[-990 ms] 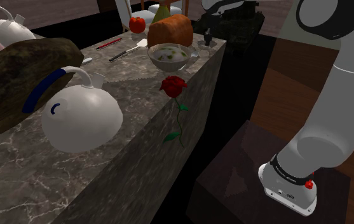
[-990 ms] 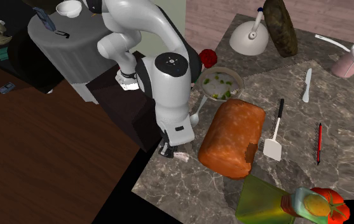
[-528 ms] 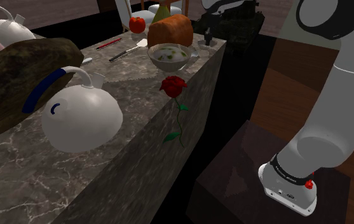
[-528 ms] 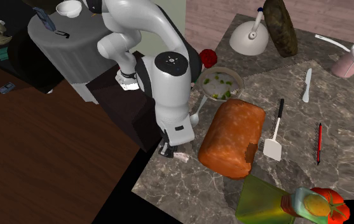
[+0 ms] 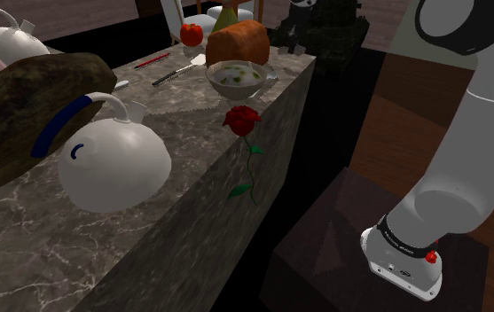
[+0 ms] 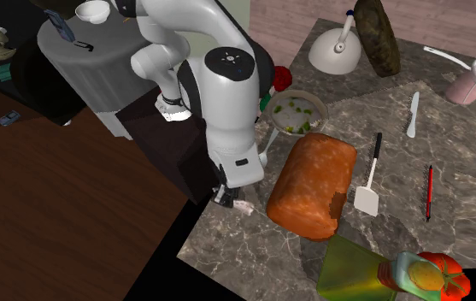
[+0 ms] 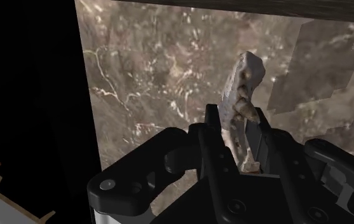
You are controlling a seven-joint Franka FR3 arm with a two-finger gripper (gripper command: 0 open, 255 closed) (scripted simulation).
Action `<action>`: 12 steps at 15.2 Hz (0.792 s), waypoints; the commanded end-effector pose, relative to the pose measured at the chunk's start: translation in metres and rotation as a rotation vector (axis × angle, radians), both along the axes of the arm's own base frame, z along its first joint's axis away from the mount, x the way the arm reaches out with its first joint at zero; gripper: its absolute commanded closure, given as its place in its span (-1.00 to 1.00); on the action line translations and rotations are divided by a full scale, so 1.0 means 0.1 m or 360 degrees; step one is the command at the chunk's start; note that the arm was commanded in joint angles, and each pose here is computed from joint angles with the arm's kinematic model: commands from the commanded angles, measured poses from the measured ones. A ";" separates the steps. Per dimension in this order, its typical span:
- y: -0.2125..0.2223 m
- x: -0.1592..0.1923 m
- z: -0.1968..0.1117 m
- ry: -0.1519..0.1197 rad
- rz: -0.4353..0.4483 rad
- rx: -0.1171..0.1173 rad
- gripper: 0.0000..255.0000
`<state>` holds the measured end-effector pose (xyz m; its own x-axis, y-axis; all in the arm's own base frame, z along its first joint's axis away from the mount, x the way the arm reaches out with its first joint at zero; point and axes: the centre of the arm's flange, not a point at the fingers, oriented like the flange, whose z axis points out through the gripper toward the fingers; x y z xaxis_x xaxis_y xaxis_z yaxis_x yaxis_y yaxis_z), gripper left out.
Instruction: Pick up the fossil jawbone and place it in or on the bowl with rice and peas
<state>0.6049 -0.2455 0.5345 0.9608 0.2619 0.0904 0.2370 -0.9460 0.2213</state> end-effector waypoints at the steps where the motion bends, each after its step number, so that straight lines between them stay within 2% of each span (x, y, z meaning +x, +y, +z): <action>1: 0.00 0.00 0.12 0.0001 0.0000 0.0000 1.00; 12: 0.00 0.00 0.70 0.0001 0.0000 0.0000 1.00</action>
<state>0.6037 -0.2452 0.5996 0.9609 0.2618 0.0905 0.2369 -0.9460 0.2213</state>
